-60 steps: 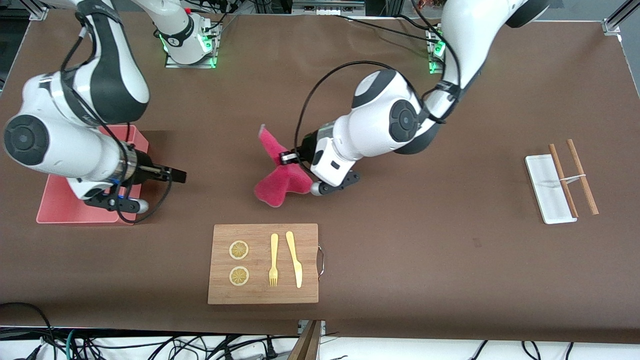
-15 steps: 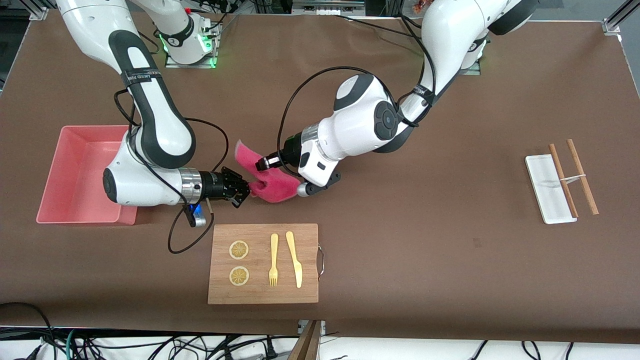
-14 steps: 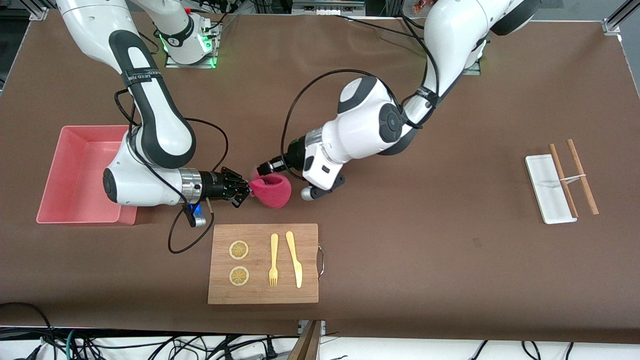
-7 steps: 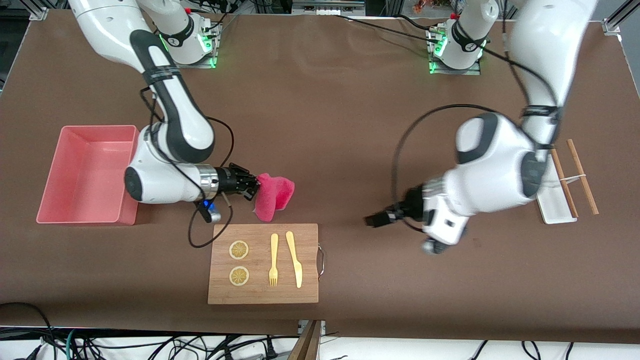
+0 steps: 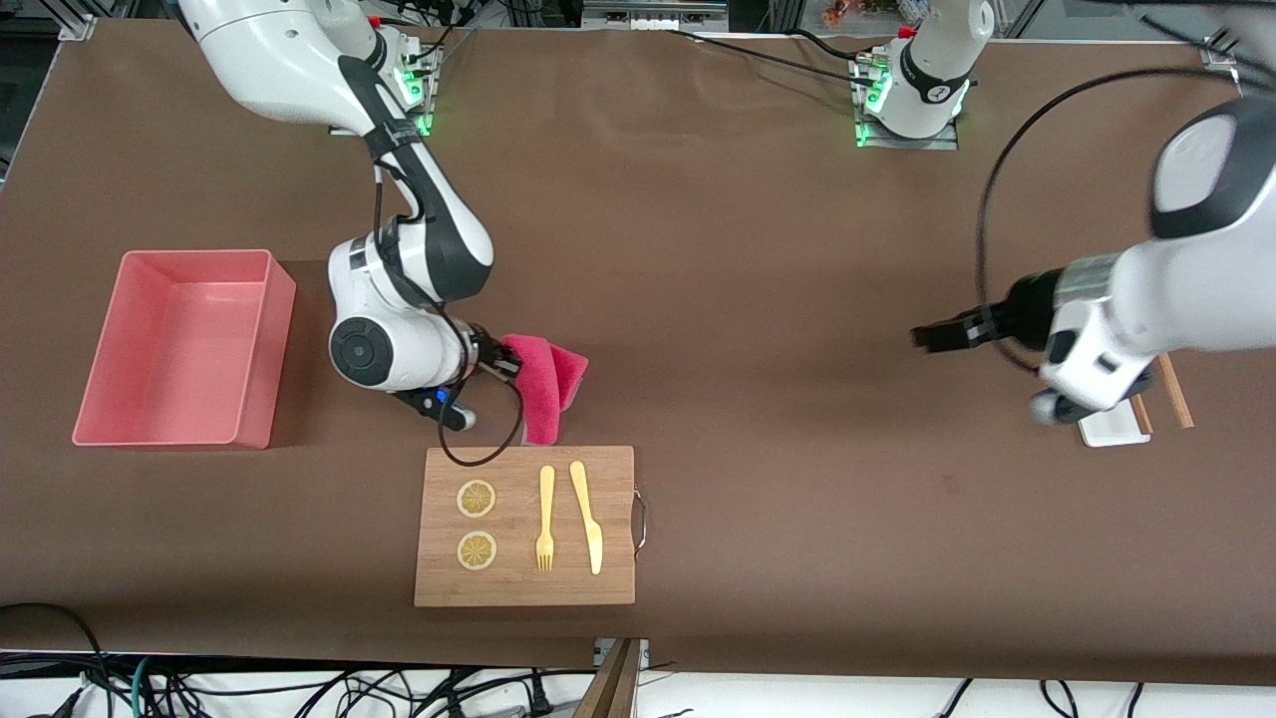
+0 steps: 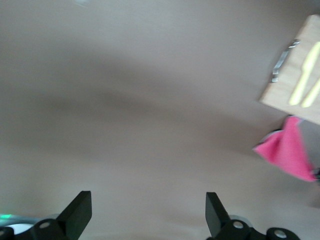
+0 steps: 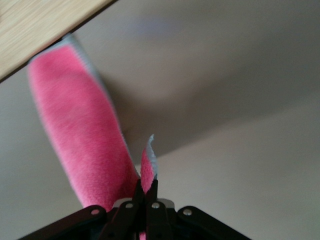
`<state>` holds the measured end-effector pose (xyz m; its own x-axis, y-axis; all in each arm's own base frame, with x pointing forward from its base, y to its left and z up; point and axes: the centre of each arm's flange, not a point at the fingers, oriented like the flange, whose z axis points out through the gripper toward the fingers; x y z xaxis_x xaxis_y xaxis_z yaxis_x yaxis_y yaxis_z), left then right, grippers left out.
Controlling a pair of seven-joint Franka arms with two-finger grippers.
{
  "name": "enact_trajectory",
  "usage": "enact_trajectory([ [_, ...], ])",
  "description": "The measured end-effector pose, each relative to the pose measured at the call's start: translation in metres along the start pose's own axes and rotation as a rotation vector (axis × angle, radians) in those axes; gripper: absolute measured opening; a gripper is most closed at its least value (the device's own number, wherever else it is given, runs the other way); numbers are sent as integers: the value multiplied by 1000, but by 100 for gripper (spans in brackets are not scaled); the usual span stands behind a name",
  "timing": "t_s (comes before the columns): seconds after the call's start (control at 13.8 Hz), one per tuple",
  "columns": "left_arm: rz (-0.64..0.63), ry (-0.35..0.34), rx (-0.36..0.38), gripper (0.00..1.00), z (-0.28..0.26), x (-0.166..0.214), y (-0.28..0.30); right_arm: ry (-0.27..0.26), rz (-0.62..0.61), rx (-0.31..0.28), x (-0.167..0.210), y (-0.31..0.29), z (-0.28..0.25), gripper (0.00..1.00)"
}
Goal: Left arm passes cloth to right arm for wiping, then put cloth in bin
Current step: 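Move the cloth with the right gripper while the left gripper withdraws, then wipe the table beside the wooden board with the held cloth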
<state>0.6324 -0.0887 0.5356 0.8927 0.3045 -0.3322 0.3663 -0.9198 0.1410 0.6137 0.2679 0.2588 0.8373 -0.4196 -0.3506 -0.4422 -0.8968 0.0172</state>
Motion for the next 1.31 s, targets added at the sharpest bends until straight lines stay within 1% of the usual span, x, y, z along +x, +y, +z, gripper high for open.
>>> enact_trajectory([
  [0.22, 47, 26, 63, 100, -22, -32, -54, 1, -69, -73, 53, 60, -4, 2],
  [0.44, 61, 52, 143, 100, -18, -60, -81, 7, -142, -137, 94, 114, -7, 2],
  [0.58, 53, 60, 157, 100, -15, -63, -90, 15, -199, -182, 111, 142, -12, 2],
  [0.73, 54, 57, 154, 100, -10, -57, -101, 20, -251, -227, 126, 169, -20, 2],
  [0.8, 56, 56, 151, 100, -7, -53, -107, 24, -280, -272, 132, 182, -25, 2],
  [0.94, 59, 55, 147, 100, -5, -48, -118, 49, -337, -371, 139, 199, -40, 2],
  [1.02, 60, 55, 147, 100, -6, -47, -121, 63, -356, -399, 141, 202, -48, 2],
  [1.16, 53, 66, 157, 100, -10, -49, -123, 86, -381, -433, 139, 197, -57, 2],
  [1.31, 59, 86, 161, 100, -18, -59, -120, 110, -412, -461, 124, 170, -55, 2],
])
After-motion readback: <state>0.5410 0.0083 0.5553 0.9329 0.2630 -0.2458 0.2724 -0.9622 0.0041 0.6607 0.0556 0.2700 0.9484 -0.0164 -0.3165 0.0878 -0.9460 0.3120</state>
